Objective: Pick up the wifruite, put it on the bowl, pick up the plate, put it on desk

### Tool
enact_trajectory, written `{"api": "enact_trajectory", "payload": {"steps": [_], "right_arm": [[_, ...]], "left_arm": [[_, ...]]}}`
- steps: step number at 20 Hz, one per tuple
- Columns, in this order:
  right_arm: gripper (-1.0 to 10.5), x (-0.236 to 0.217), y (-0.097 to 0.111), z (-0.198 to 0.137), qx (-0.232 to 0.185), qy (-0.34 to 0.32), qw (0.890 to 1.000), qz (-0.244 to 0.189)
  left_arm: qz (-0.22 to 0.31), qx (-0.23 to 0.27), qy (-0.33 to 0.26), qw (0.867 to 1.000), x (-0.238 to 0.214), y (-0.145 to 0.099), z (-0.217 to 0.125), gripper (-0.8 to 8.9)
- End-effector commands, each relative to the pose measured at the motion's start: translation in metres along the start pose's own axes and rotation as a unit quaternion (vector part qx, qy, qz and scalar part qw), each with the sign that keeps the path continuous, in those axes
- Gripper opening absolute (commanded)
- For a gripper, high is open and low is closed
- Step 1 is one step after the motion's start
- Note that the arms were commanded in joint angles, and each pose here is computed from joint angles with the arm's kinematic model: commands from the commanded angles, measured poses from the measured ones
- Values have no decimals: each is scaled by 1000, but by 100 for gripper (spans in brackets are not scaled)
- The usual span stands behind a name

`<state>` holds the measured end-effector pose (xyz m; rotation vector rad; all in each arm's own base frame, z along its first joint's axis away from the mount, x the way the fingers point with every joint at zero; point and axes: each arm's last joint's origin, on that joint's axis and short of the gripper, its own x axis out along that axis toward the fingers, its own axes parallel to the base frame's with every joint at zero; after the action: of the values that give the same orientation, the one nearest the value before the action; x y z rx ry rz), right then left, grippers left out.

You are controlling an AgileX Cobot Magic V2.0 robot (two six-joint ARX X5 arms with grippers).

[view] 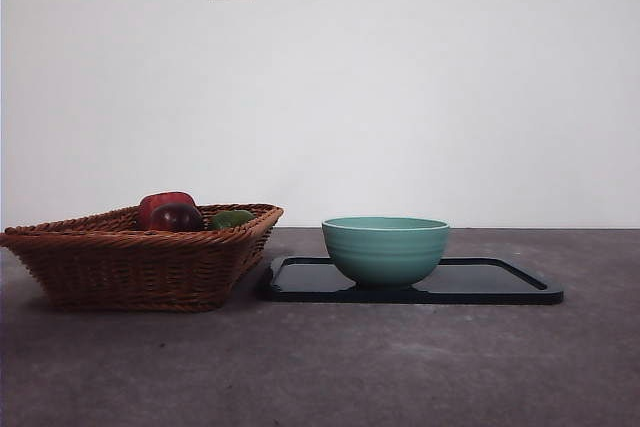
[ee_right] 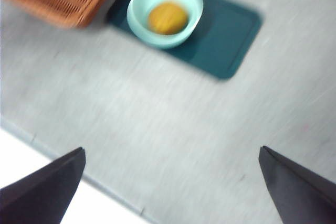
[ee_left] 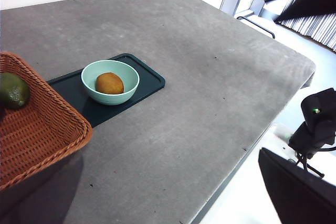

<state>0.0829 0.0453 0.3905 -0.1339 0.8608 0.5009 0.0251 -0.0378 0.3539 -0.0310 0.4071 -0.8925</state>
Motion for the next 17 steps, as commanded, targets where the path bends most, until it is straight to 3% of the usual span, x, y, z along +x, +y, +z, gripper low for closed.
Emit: {"api": "enact_trajectory", "payload": {"steps": [1,8,17], "right_arm": [[675,-3,0,-26,1,-25,1000,5],[675,-21,-1,-93,19,-117,992,34],[675,-27,-1,-98,22,-146,988,37]], "left_arm": [[-7,9,-7,1000,-2,-1,3,531],[-8,8,-11,1000,-2,-1,4,531],[-8,1,-24,1000,2,-3,8,530]]}}
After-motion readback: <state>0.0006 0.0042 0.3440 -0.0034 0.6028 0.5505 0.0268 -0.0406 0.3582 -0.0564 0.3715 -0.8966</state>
